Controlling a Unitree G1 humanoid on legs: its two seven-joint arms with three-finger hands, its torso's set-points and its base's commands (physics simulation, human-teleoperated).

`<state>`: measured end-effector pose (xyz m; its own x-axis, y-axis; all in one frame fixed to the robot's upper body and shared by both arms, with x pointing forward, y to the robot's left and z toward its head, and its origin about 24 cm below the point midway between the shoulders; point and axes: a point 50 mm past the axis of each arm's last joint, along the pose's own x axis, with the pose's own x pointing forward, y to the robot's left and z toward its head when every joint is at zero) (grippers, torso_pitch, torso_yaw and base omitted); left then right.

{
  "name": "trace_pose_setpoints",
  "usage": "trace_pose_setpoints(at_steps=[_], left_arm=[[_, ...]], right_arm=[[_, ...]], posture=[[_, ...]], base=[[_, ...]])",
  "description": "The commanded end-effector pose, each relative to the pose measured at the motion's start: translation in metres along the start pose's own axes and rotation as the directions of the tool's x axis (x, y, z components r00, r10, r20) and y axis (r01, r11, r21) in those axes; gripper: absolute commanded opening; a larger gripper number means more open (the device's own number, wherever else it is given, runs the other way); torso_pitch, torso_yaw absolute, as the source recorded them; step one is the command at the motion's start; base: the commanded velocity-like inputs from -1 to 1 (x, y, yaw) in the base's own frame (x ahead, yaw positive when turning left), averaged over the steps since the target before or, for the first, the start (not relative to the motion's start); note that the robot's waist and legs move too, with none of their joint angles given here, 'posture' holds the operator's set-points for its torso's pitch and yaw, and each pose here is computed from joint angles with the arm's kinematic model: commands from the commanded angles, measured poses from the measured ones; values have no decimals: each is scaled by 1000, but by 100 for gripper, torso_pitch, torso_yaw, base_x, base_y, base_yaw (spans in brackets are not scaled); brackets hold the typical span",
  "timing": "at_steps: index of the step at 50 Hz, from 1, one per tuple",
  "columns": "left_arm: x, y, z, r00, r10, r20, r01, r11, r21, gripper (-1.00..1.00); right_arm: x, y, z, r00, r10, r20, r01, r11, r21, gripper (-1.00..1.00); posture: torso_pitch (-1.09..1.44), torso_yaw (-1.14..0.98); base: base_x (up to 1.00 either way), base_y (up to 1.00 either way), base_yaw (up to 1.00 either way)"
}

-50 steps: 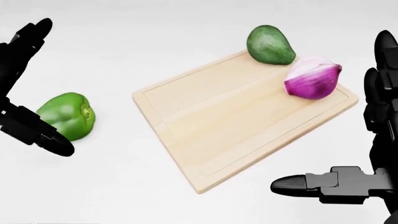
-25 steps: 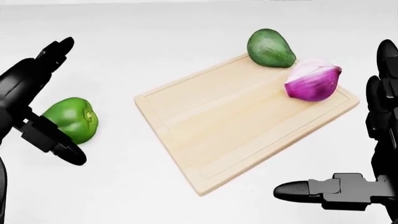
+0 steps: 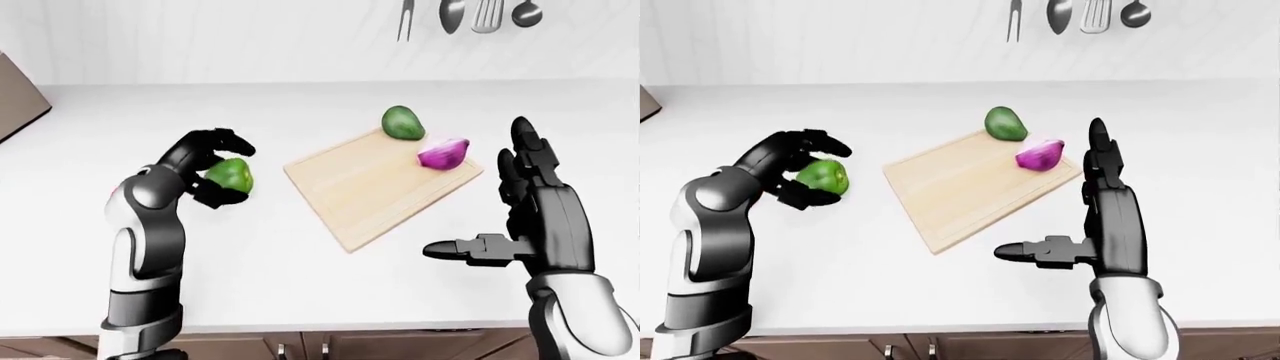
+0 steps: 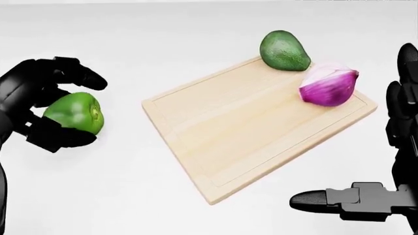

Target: Place the avocado, onion, tomato and bell pepper on the cutting board.

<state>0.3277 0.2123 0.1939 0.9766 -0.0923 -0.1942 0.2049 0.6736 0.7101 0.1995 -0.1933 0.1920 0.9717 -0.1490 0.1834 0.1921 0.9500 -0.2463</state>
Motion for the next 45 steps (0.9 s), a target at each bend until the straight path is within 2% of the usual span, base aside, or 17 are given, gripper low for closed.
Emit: trace_pose_setpoints(at_steps=[1, 10, 12, 16, 21, 26, 31, 38, 45], left_arm=[[-1, 3, 5, 1000, 11, 21, -12, 1000, 12, -5], [-3, 0, 5, 1000, 3, 22, -4, 1000, 18, -37], [-3, 0, 6, 1000, 2, 25, -3, 1000, 18, -53], [-6, 2, 14, 999, 4, 40, -5, 1000, 27, -53], [-13, 8, 37, 996, 20, 91, -23, 999, 34, -58], [-27, 9, 65, 988, 4, 155, -14, 998, 65, -60], [-31, 7, 84, 979, -14, 202, -4, 996, 90, -63], [-33, 5, 113, 962, -47, 270, 16, 993, 115, -67], [-26, -2, 147, 935, -90, 344, 45, 989, 138, -70]], right_arm=[[-2, -2, 11, 997, -13, 75, 14, 1000, -9, 100], [-2, -1, 9, 997, -14, 71, 15, 1000, -7, 100], [-2, -1, 9, 997, -13, 72, 14, 1000, -8, 100], [-3, -2, 9, 997, -18, 71, 19, 1000, -8, 100], [-3, -2, 9, 997, -17, 71, 18, 1000, -6, 100], [-3, -2, 7, 997, -17, 70, 17, 1000, -4, 100], [-3, -3, 7, 997, -19, 71, 19, 1000, -2, 100], [-3, -2, 7, 997, -16, 70, 16, 1000, 0, 100], [-4, -3, 7, 997, -19, 72, 19, 1000, 0, 100]], posture=[[0, 0], [0, 0], [0, 0], [0, 0], [0, 0], [0, 0], [0, 0], [0, 0], [0, 0]], base=[[0, 0, 0], [0, 0, 0], [0, 0, 0], [0, 0, 0], [0, 0, 0], [0, 0, 0], [0, 0, 0], [0, 0, 0], [0, 0, 0]])
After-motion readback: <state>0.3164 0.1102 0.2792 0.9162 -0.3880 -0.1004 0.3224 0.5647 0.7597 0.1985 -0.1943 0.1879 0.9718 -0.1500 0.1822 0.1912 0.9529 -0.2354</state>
